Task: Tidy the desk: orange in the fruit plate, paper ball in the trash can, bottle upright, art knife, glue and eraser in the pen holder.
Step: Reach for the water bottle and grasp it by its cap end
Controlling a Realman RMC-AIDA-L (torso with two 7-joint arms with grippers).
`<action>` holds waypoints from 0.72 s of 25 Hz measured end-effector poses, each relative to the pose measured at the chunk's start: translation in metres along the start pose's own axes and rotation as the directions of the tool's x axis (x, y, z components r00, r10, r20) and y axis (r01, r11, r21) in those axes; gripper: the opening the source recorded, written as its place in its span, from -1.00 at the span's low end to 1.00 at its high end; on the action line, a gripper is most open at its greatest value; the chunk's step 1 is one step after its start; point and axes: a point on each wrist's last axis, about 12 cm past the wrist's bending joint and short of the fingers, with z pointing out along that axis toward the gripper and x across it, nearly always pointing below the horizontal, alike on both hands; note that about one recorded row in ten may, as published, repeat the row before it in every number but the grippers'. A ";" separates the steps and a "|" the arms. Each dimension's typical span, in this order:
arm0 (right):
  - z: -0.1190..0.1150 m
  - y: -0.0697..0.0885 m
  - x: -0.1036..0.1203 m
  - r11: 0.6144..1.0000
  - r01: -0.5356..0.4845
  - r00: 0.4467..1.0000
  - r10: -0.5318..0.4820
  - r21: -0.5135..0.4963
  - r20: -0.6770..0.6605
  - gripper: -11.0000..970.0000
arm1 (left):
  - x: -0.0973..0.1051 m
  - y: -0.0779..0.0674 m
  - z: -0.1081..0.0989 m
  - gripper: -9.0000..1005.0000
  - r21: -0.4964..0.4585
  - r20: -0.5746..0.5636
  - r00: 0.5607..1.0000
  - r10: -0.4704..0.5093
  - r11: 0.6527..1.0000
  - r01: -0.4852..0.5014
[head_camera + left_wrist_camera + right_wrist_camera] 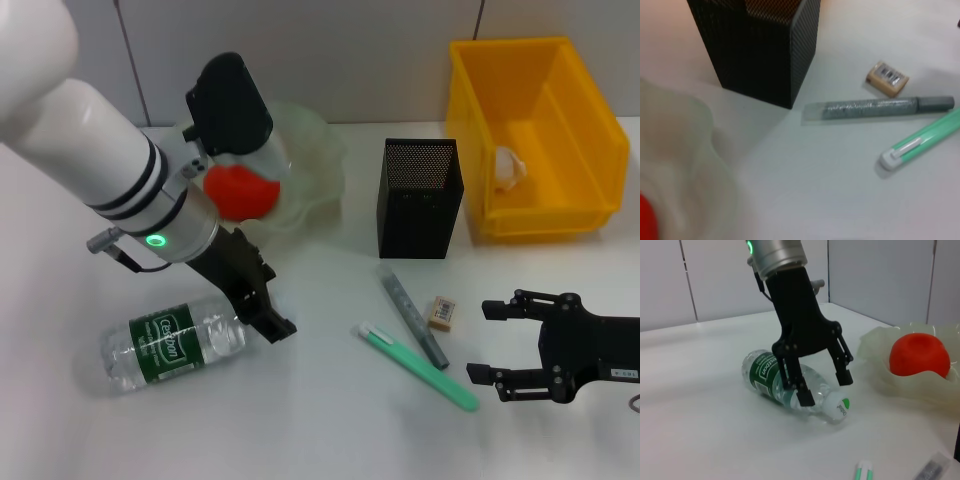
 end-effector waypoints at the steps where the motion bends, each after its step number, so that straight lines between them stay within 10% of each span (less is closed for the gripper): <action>1: 0.000 0.000 0.000 1.000 -0.001 1.000 0.001 0.000 0.000 0.69 | 0.000 0.000 0.002 0.62 -0.001 -0.005 1.000 0.001 1.000 -0.001; 18: 0.000 0.000 0.000 1.000 -0.004 1.000 0.004 0.005 0.006 0.69 | 0.001 -0.002 0.017 0.62 -0.037 -0.034 0.999 0.035 0.999 -0.037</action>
